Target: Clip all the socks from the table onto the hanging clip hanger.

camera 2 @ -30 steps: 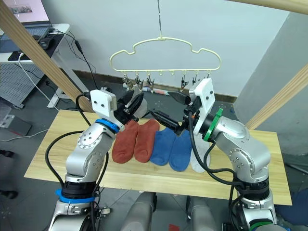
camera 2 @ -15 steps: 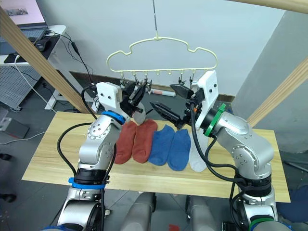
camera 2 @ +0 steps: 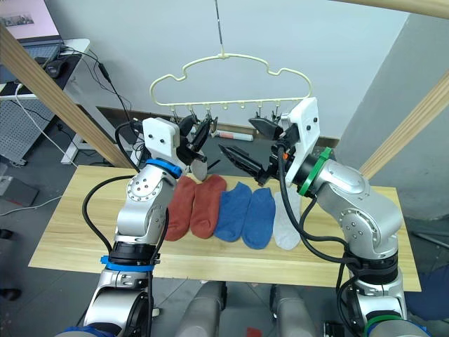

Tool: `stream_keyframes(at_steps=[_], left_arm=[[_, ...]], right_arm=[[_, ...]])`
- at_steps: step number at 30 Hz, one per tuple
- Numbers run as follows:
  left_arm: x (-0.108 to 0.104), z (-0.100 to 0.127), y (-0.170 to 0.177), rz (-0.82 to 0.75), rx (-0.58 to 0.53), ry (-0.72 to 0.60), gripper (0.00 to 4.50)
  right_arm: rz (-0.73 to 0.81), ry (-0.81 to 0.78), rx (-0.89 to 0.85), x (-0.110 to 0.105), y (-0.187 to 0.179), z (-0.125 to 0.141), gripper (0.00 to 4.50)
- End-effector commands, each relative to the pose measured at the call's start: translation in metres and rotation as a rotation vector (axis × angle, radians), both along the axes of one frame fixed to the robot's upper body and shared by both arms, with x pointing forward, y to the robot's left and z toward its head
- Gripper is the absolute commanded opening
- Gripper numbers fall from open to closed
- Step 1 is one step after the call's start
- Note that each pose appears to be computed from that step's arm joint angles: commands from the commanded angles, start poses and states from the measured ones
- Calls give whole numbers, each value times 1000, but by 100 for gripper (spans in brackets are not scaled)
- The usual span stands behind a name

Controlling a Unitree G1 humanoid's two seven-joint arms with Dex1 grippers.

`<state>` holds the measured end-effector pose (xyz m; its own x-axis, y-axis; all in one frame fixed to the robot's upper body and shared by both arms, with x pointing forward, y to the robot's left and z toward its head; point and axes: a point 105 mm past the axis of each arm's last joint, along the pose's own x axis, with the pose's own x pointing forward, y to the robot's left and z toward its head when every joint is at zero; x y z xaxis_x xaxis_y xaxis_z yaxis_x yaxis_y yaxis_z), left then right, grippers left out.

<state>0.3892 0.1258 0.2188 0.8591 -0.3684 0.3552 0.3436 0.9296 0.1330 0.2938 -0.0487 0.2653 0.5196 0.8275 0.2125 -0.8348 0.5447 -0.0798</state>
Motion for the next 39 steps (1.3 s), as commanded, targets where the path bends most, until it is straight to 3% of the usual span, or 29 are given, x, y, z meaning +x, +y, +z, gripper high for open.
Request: stream_keyframes(at_steps=[1,10,39], left_arm=[[-9,13,5,4,-19,-56,177],[-21,10,9,6,-45,-30,177],[5,18,5,9,8,-78,177]], right_arm=[[10,-55,27,-8,-1,13,450],[6,-41,41,-6,-1,13,450],[-2,-33,58,-6,0,16,450]])
